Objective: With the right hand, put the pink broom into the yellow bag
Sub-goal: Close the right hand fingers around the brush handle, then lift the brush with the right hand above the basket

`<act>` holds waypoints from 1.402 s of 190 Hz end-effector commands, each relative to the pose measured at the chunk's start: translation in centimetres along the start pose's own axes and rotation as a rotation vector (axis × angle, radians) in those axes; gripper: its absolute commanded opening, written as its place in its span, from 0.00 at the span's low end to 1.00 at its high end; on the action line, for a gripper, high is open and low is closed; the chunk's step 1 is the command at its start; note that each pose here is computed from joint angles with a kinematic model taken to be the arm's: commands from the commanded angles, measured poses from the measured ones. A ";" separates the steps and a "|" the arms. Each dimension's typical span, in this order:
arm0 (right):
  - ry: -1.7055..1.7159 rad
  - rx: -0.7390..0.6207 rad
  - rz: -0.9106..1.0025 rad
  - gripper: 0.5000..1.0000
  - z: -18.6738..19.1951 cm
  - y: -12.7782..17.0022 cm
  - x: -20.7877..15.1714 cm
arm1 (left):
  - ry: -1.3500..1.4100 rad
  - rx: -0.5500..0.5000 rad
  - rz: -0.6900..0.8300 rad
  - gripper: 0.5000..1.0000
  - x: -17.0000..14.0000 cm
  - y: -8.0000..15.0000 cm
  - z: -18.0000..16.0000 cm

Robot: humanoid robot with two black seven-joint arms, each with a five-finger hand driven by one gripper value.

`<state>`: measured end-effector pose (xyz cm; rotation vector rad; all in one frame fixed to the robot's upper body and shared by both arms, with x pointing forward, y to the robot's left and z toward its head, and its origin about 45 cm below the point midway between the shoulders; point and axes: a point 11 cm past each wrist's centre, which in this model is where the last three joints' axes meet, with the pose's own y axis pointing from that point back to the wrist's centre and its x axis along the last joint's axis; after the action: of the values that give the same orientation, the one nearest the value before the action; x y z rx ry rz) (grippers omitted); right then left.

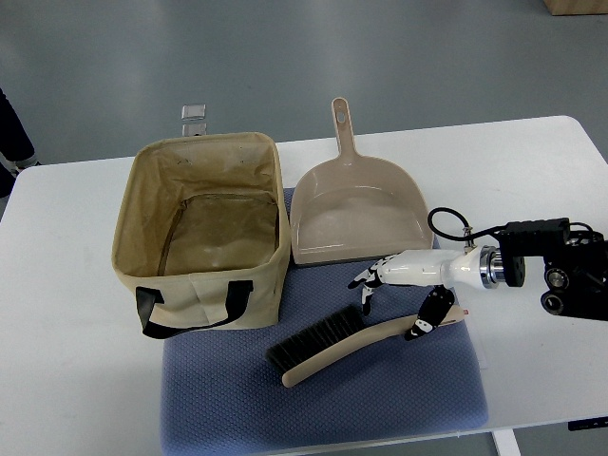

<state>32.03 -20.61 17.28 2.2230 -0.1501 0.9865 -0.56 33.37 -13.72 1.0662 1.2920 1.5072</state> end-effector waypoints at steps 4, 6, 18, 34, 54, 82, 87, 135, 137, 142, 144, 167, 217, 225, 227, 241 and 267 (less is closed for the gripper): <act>0.001 -0.004 0.002 0.77 0.1 0.0 0.0 | 0.000 -0.001 0.000 1.00 0.0 0.0 0.0; 0.000 -0.004 0.001 0.76 0.2 0.0 -0.1 | 0.000 -0.001 0.000 1.00 0.0 0.0 0.0; 0.016 -0.006 -0.007 0.73 0.2 0.0 -0.3 | 0.000 0.001 0.000 1.00 0.0 0.0 0.0; 0.039 -0.001 -0.016 0.68 0.1 0.0 -0.4 | 0.000 -0.001 0.000 1.00 0.0 0.0 0.0; 0.036 -0.001 -0.021 0.67 0.2 0.0 -0.7 | 0.001 0.000 0.000 1.00 0.0 0.0 0.0; 0.047 -0.003 -0.024 0.60 0.3 0.1 -0.7 | 0.000 -0.001 0.000 1.00 0.0 0.0 0.0; 0.052 -0.005 -0.026 0.59 0.3 0.1 -0.7 | 0.001 0.000 0.000 1.00 0.0 0.0 0.0; 0.059 -0.007 -0.030 0.27 0.4 0.3 -0.7 | 0.001 0.000 0.000 1.00 0.0 0.0 0.0; 0.061 -0.008 -0.030 0.25 0.4 0.3 -0.7 | 0.000 0.001 0.000 1.00 0.0 0.0 0.0; 0.068 -0.008 -0.033 0.22 0.4 0.3 -0.7 | 0.001 -0.001 0.000 1.00 0.0 0.0 0.1; 0.070 -0.006 -0.034 0.21 0.4 0.3 -0.7 | 0.001 0.000 0.000 1.00 0.0 0.0 0.0; 0.073 -0.007 -0.033 0.08 0.5 0.4 -0.7 | 0.000 0.001 0.000 1.00 0.0 0.0 0.0; 0.068 -0.007 -0.027 0.00 0.8 1.1 -0.4 | 0.000 -0.001 0.000 1.00 0.0 0.0 0.0; 0.067 -0.006 -0.021 0.00 0.9 1.3 -0.2 | 0.001 0.000 0.000 1.00 0.0 0.0 0.0; 0.067 -0.006 -0.020 0.00 0.9 1.4 -0.2 | 0.001 -0.001 0.000 1.00 0.0 0.0 0.1; 0.066 -0.001 -0.005 0.00 1.0 1.9 0.2 | 0.001 -0.001 0.000 1.00 0.0 0.0 0.1; 0.062 0.015 0.060 0.00 1.1 3.5 2.2 | 0.000 0.001 0.000 1.00 0.0 0.0 0.0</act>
<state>32.37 -22.94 18.59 2.1946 -0.1349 1.0632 -0.57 33.37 -13.72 1.0662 1.2921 1.5072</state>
